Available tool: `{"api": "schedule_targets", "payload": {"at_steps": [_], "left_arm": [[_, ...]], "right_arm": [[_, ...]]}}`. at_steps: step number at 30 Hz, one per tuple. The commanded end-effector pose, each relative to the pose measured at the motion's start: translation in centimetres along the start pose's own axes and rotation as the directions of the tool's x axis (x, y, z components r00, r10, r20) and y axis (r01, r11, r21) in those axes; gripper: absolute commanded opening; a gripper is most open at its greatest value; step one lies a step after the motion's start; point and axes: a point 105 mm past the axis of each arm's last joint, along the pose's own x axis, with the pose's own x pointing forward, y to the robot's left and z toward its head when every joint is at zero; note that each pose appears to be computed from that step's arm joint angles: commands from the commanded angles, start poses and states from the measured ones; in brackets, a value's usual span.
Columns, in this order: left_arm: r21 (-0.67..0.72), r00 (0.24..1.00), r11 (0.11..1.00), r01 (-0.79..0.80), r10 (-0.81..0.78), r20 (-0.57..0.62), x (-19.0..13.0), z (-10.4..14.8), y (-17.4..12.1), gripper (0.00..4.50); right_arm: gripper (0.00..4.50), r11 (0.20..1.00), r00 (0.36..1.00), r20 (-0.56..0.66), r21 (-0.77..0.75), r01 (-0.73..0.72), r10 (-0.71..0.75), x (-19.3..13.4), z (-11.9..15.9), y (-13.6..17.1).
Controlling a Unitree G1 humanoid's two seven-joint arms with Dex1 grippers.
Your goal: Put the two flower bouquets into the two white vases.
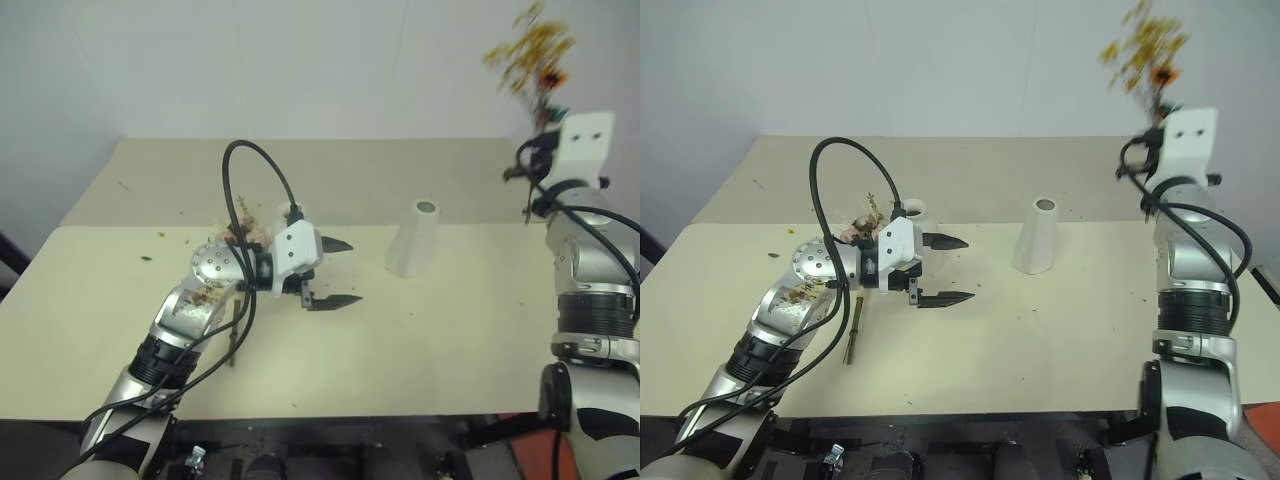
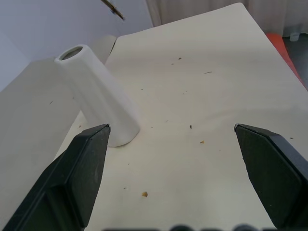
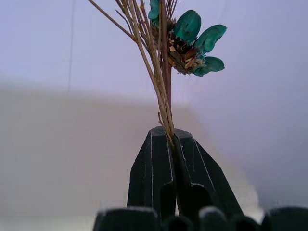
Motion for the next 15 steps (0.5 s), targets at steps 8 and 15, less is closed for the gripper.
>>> {"api": "schedule_targets", "payload": {"at_steps": [8, 15], "left_arm": [[-0.034, 0.991, 0.998, -0.057, 0.060, 0.121, -1.2, 2.7, 1.4, 4.50], [-0.036, 0.991, 0.997, -0.072, 0.075, 0.109, -1.4, 2.6, 1.5, 4.50]], "right_arm": [[0.04, 0.842, 0.924, 0.373, 0.466, -0.271, 0.091, -2.5, 6.6, 3.9], [0.04, 0.836, 0.914, 0.360, 0.431, -0.340, 0.186, -2.7, 5.6, 6.9]]}}
